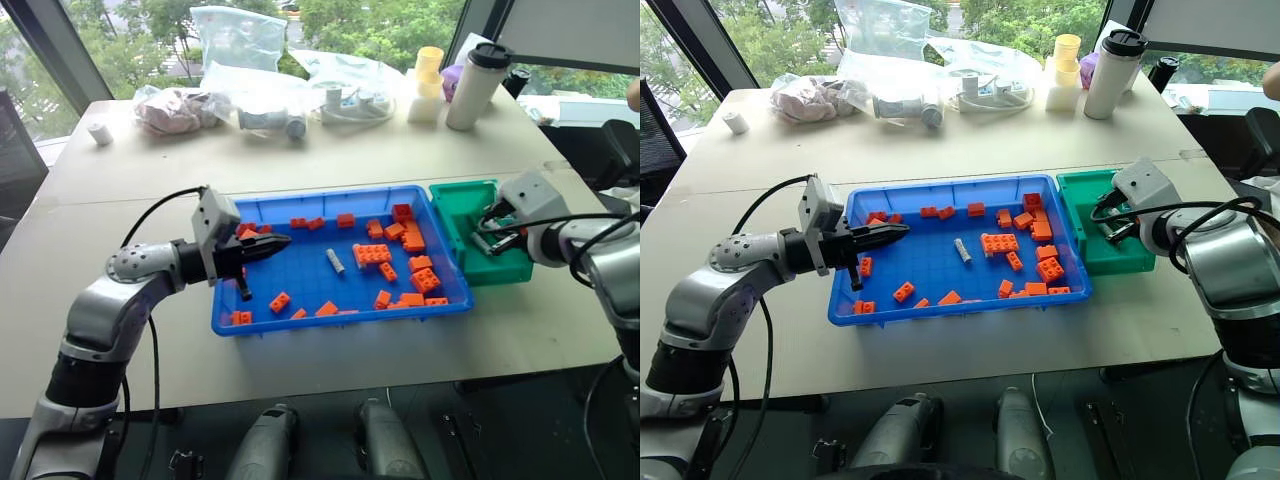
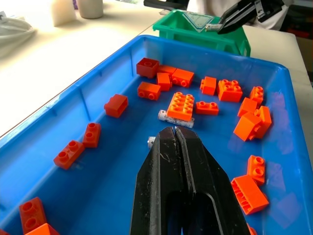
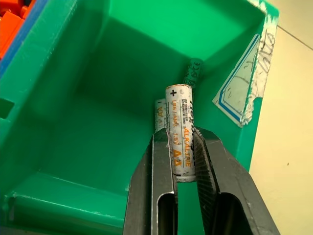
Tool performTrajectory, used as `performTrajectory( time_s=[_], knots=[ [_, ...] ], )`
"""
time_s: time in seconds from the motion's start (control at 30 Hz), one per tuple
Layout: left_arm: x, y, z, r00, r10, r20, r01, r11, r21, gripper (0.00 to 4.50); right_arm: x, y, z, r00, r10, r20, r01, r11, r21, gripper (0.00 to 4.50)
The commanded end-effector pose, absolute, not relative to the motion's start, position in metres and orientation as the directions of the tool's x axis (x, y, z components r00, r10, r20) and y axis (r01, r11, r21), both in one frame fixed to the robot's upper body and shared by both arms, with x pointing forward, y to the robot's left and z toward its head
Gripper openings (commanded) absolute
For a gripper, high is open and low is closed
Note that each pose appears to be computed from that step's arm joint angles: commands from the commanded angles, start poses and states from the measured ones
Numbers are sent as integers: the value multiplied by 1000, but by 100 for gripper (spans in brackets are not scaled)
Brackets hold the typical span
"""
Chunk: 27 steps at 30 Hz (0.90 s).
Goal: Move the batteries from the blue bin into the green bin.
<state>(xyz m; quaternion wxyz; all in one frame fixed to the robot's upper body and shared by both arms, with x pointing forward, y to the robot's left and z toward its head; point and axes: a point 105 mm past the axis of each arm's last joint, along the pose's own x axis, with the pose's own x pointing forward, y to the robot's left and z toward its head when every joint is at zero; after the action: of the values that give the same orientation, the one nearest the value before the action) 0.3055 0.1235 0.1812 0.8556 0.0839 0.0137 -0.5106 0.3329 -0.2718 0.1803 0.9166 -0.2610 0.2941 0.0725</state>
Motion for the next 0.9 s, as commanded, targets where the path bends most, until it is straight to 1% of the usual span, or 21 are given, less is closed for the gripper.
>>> performTrajectory(
  time_s=[0.03,0.07,0.1,0.17,0.2,0.27,0.33,0.43,0.47,0.5,0.57,0.63,0.77,0.83,0.9],
  knots=[
    [306,124,189,470,-877,-97,875,449,178,0,336,-272,195,852,-7,-523,-241,881,-406,192],
    [307,125,190,473,-876,-99,874,451,182,0,338,-268,199,857,8,-515,-237,895,-379,249],
    [307,127,190,477,-873,-102,871,454,186,0,340,-263,205,863,25,-505,-232,907,-352,289],
    [306,130,191,483,-869,-107,868,458,191,0,344,-254,220,880,38,-473,-220,915,-337,405],
    [306,131,191,484,-868,-110,867,459,193,0,345,-250,226,889,36,-457,-213,915,-342,444],
    [306,133,191,488,-866,-113,865,462,195,0,346,-219,243,888,142,-437,-268,932,-243,444],
    [305,133,191,486,-866,-116,866,460,195,0,350,-187,245,870,237,-431,-332,930,-159,444],
    [306,132,192,486,-866,-117,866,459,198,0,356,-133,222,809,373,-455,-441,896,-50,444],
    [307,132,192,486,-866,-117,866,460,199,0,357,-119,214,798,390,-460,-450,893,-24,444],
    [307,131,193,487,-866,-116,866,460,199,0,358,-112,210,795,393,-461,-448,894,-10,444],
    [306,131,192,486,-866,-119,866,459,199,0,360,-81,194,758,422,-498,-465,884,41,444],
    [304,130,192,483,-867,-124,868,455,199,0,364,-56,177,720,417,-555,-438,893,102,444],
    [302,132,193,493,-861,-123,862,465,200,0,369,-38,162,689,361,-628,-377,919,115,444],
    [301,134,193,504,-855,-122,856,476,200,0,370,-33,159,674,356,-647,-349,926,145,444],
    [298,135,190,510,-851,-126,854,482,196,0,370,-27,158,663,359,-657,-347,925,155,444]
  ],
)
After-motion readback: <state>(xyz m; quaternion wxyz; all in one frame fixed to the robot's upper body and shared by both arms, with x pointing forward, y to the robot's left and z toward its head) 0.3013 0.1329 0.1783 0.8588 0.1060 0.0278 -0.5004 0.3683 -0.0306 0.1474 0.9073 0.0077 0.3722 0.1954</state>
